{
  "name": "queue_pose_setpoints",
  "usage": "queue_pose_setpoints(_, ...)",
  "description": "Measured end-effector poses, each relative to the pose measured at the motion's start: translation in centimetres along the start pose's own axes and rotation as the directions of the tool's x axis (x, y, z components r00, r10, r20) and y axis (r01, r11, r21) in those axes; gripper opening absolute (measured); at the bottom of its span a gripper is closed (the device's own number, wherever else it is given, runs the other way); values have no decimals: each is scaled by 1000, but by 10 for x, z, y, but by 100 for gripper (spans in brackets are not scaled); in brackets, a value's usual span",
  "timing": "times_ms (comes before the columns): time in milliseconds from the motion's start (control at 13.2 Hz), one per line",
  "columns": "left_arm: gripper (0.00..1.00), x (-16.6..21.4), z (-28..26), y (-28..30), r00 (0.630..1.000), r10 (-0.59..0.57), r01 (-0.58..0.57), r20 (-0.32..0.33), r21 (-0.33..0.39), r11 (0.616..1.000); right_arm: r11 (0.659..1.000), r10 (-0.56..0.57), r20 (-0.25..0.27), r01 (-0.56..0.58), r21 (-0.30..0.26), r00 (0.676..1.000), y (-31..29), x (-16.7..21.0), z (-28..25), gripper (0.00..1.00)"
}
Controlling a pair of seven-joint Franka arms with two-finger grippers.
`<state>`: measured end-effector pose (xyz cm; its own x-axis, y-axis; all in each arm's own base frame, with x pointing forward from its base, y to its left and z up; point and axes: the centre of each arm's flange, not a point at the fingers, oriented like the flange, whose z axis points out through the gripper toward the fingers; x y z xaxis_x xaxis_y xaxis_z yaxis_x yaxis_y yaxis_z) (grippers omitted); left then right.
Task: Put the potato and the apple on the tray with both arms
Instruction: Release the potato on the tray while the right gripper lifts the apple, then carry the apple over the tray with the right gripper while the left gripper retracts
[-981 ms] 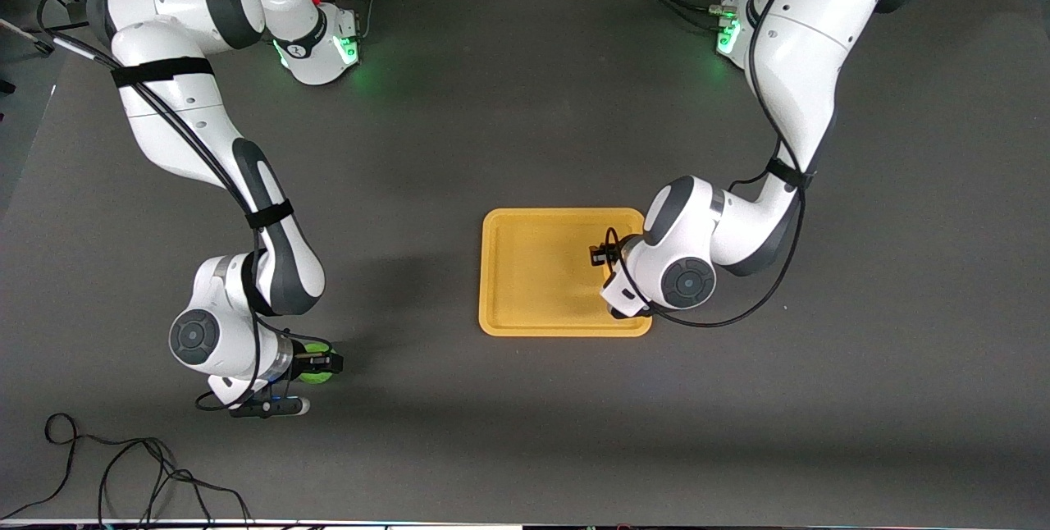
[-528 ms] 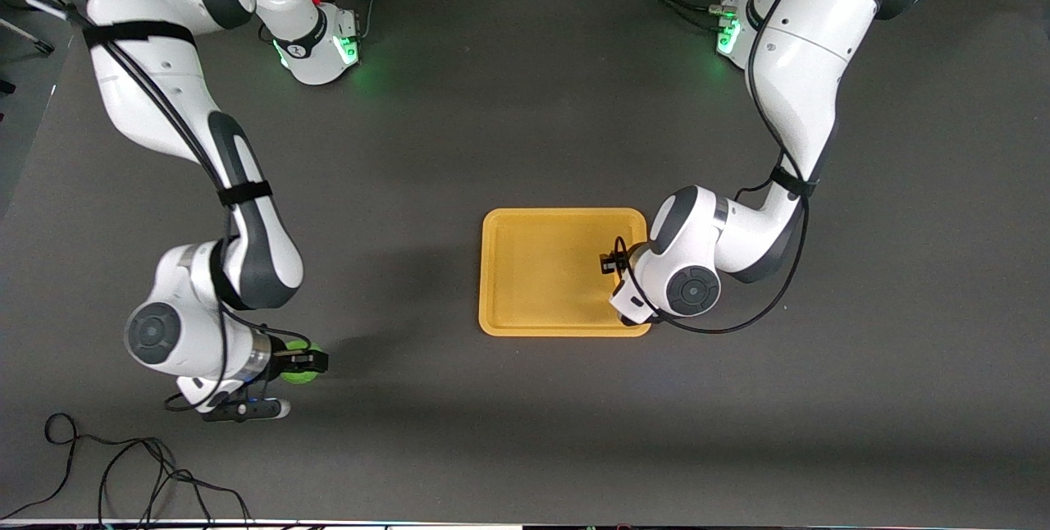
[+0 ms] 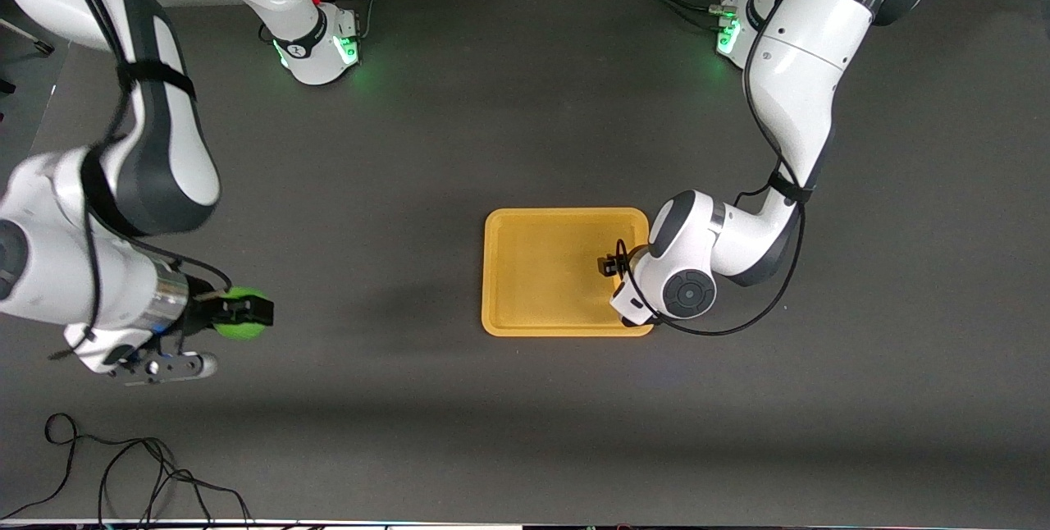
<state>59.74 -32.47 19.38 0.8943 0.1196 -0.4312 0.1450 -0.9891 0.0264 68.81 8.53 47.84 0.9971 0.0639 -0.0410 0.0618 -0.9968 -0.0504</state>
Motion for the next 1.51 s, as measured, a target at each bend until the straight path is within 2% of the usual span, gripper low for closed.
queue_pose_setpoints(226, 100, 1, -33, -4, 1000, -6, 6, -26, -14, 1000, 1000, -23, 13, 23, 1, 1000, -30, -20, -26, 75)
queue_pose_setpoints(377, 100, -5, -110, -38, 997, -40, 39, -71, -26, 999, 1000, -15, 21, 15, -3, 1000, -77, -30, -24, 75)
queue_pose_setpoints(528, 100, -26, -216, -108, 982, -84, 81, -171, -25, 996, 1000, 15, 29, -15, -10, 999, -129, -41, -17, 75)
queue_pose_setpoints(679, 100, -63, -303, -195, 971, -18, 18, -239, -2, 1000, 998, 62, 33, -62, -19, 998, -183, -56, -9, 75)
queue_pose_setpoints(830, 100, -94, -357, -276, 954, 40, -41, -297, 5, 999, 992, 126, 21, -125, -30, 992, -240, -72, 4, 75)
queue_pose_setpoints(981, 100, -115, -381, -327, 938, 71, -62, -339, 39, 997, 980, 195, -1, -195, -28, 981, -311, -89, 24, 75)
queue_pose_setpoints(1057, 100, -119, -381, -336, 936, 100, -80, -338, 71, 994, 974, 226, -11, -226, -25, 974, -349, -98, 34, 75)
queue_pose_setpoints(1283, 100, -114, -364, -333, 926, 148, -115, -346, 114, 987, 962, 271, -39, -272, -7, 962, -447, -122, 78, 75)
queue_pose_setpoints(1509, 100, -105, -340, -332, 937, 162, -129, -309, 124, 984, 969, 247, -57, -247, 6, 967, -492, -132, 136, 75)
